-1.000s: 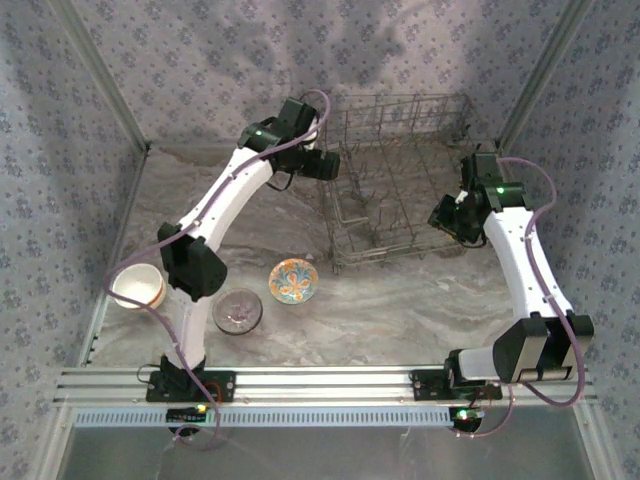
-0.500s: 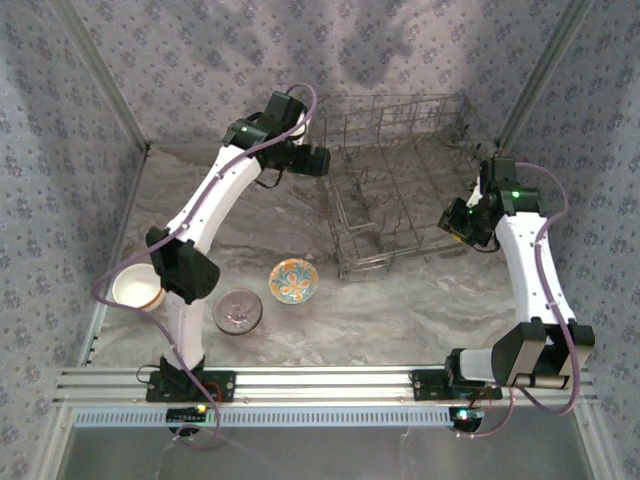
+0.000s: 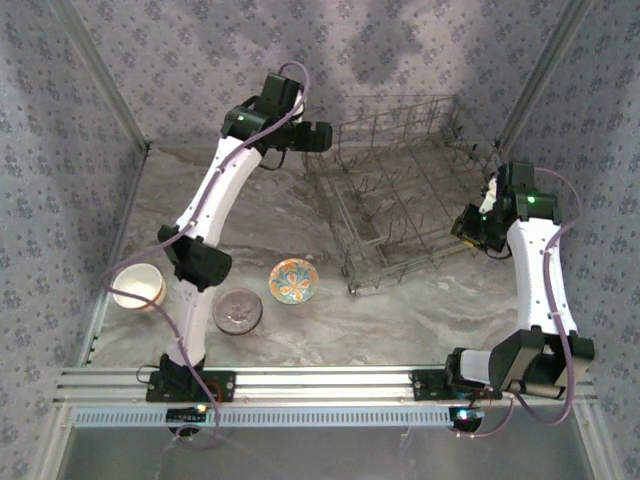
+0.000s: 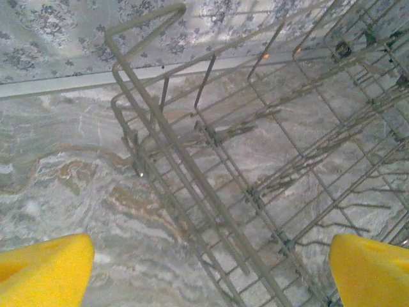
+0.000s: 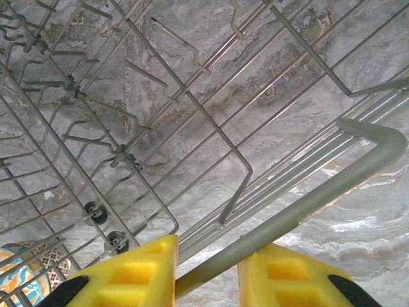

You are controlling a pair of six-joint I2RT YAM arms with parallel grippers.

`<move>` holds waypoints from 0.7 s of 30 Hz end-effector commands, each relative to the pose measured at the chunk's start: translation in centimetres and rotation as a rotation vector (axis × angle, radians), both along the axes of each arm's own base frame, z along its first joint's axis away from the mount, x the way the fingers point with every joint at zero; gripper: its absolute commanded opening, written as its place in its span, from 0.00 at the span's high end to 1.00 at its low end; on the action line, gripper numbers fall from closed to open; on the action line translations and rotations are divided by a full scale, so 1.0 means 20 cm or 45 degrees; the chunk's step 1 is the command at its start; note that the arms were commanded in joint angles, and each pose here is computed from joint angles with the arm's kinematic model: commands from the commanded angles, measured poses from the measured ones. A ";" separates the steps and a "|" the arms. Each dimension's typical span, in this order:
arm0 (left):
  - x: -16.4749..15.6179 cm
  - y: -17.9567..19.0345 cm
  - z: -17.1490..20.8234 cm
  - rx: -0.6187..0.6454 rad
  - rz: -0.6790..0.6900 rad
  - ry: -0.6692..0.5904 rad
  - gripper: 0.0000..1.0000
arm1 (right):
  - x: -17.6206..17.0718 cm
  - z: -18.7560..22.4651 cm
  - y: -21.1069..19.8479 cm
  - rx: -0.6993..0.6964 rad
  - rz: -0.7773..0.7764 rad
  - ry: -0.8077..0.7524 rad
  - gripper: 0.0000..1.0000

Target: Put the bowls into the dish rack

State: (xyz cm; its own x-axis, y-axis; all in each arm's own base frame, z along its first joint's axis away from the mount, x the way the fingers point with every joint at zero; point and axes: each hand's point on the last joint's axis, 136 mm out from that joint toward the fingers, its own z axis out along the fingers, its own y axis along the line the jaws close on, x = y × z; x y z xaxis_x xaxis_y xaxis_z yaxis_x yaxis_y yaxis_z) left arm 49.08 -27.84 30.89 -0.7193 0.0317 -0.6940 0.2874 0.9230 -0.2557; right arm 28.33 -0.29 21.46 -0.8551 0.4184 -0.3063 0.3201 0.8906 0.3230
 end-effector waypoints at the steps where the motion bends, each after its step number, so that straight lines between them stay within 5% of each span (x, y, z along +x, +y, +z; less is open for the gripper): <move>1: 0.10 -0.01 -0.07 -0.119 0.000 0.055 0.08 | 0.03 0.09 0.02 -0.057 0.124 -0.138 0.68; 11: 0.14 -0.17 -0.09 -0.302 -0.193 0.071 0.14 | 0.04 0.06 0.01 -0.069 0.111 -0.129 0.61; 21: 0.13 -0.23 -0.16 -0.368 -0.257 0.135 0.31 | 0.06 0.04 0.00 -0.068 0.102 -0.131 0.60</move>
